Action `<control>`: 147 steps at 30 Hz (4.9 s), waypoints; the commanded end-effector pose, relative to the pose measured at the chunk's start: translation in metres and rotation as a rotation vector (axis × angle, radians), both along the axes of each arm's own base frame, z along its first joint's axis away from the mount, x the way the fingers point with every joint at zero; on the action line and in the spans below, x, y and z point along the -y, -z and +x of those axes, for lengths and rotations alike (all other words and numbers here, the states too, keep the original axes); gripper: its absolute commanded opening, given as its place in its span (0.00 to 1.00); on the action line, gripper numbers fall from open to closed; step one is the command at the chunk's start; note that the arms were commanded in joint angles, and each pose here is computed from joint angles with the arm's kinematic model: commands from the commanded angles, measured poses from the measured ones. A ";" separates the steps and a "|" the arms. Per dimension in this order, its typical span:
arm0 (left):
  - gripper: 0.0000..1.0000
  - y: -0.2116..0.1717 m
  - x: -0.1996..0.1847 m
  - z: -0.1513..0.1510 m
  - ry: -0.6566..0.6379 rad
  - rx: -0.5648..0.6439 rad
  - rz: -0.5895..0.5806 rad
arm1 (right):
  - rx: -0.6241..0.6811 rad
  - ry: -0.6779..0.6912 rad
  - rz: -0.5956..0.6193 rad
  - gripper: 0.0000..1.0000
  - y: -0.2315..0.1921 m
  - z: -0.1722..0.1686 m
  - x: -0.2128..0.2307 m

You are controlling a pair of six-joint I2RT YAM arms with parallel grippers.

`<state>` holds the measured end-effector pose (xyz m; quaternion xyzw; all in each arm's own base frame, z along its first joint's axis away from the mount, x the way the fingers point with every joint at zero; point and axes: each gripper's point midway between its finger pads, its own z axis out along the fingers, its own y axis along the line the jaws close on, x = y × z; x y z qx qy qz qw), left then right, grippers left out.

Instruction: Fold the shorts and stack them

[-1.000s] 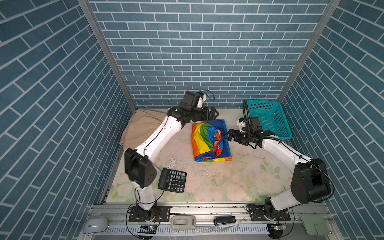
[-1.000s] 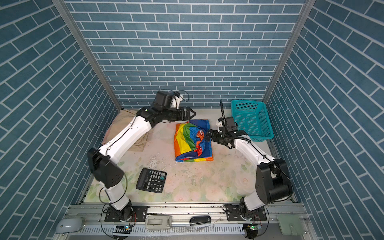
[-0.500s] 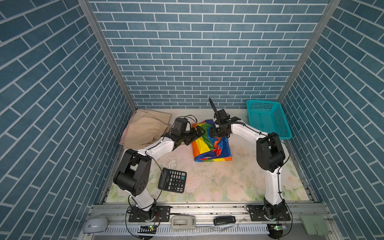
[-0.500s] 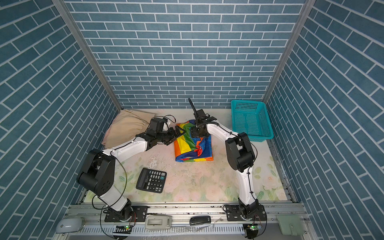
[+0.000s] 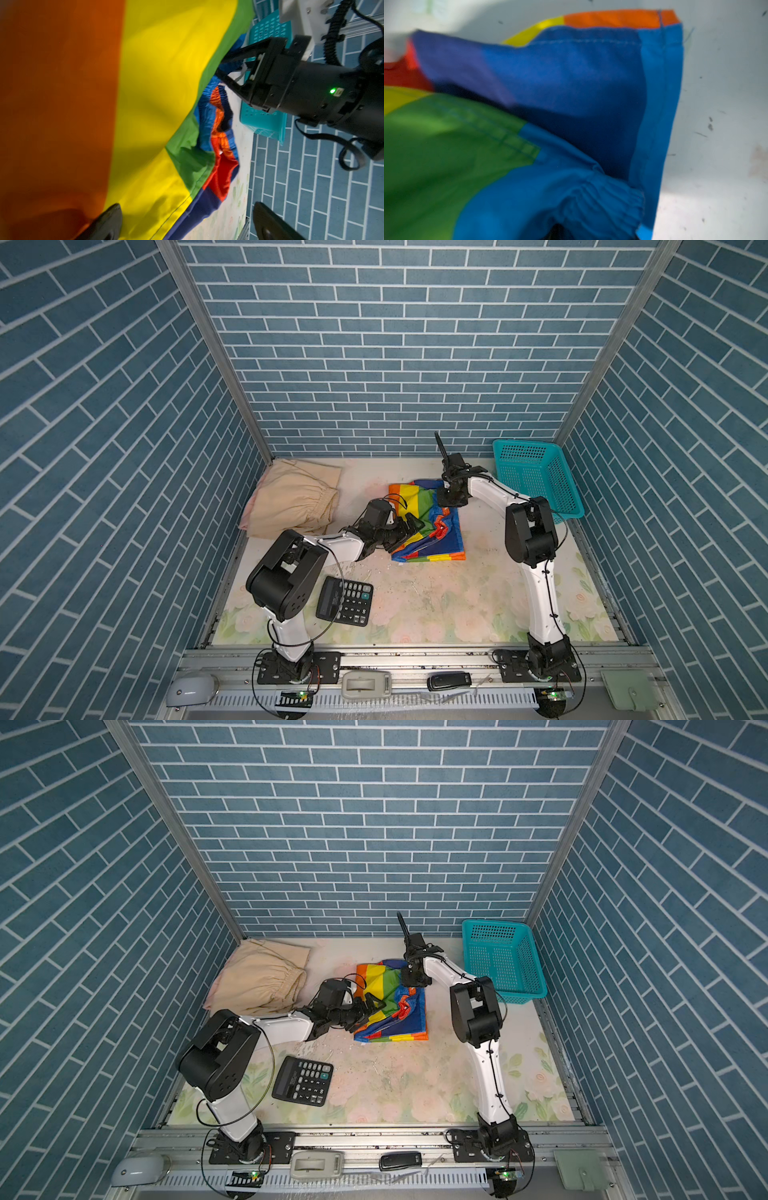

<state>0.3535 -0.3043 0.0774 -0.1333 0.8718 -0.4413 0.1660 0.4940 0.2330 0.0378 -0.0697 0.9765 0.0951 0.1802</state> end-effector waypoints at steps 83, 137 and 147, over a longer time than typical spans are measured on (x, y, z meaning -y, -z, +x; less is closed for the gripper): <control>0.90 0.036 -0.038 0.040 0.328 -0.037 0.459 | 0.050 0.045 0.134 0.98 -0.056 -0.182 0.078; 0.00 -0.196 -0.288 0.100 0.198 0.089 1.767 | 0.059 -0.220 0.499 0.98 -0.089 -0.127 -0.145; 0.00 -0.211 -0.316 0.102 0.077 0.104 1.602 | 0.061 -0.237 0.506 0.99 -0.091 -0.132 -0.146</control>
